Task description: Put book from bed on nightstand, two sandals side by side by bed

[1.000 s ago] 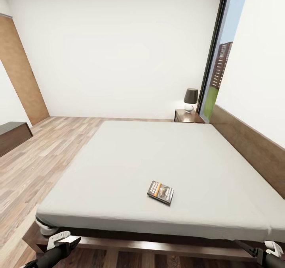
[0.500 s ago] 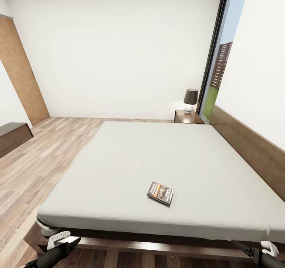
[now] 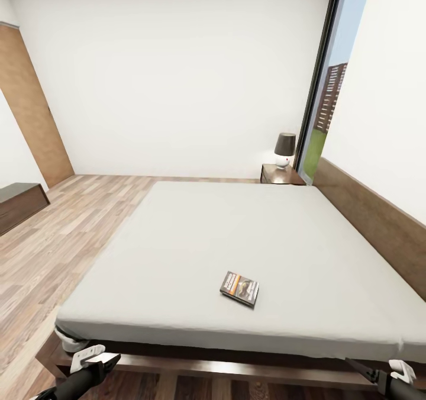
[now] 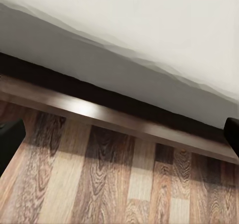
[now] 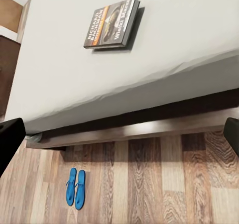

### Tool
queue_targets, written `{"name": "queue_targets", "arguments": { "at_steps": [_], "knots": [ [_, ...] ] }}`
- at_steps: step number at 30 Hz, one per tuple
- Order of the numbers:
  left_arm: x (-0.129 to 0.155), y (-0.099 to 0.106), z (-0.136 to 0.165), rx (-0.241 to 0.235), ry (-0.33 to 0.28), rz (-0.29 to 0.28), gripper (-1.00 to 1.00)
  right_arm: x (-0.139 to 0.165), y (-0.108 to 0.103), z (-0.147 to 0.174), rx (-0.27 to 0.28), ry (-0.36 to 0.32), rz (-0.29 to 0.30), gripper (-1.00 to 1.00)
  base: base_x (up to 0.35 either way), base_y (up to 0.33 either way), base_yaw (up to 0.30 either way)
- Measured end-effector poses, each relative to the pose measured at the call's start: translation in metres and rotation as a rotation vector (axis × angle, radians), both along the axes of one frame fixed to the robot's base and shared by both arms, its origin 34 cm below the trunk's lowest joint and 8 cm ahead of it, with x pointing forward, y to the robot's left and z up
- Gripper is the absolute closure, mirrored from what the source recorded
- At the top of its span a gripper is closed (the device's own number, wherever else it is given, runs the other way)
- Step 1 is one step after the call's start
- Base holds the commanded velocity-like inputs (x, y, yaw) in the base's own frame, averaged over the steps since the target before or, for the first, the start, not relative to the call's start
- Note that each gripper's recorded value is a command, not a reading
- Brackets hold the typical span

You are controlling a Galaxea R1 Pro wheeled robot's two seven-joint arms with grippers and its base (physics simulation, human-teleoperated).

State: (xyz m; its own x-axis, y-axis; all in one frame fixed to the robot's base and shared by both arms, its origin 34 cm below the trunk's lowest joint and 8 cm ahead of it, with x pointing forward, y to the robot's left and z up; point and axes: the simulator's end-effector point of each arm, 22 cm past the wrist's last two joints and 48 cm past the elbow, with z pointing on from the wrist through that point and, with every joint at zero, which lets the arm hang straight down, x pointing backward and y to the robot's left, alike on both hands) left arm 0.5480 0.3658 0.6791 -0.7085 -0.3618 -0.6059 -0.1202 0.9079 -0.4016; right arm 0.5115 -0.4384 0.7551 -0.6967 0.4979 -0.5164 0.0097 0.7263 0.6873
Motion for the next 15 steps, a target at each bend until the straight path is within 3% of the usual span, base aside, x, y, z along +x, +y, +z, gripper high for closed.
{"name": "queue_targets", "arguments": {
  "at_steps": [15],
  "knots": [
    [-0.0030,-0.0005,-0.0051,-0.001,0.012,0.000,-1.00,-0.0013,-0.0001,-0.0040,0.000,0.010,0.000,-1.00,0.000,0.000,0.000]
  ]
}}
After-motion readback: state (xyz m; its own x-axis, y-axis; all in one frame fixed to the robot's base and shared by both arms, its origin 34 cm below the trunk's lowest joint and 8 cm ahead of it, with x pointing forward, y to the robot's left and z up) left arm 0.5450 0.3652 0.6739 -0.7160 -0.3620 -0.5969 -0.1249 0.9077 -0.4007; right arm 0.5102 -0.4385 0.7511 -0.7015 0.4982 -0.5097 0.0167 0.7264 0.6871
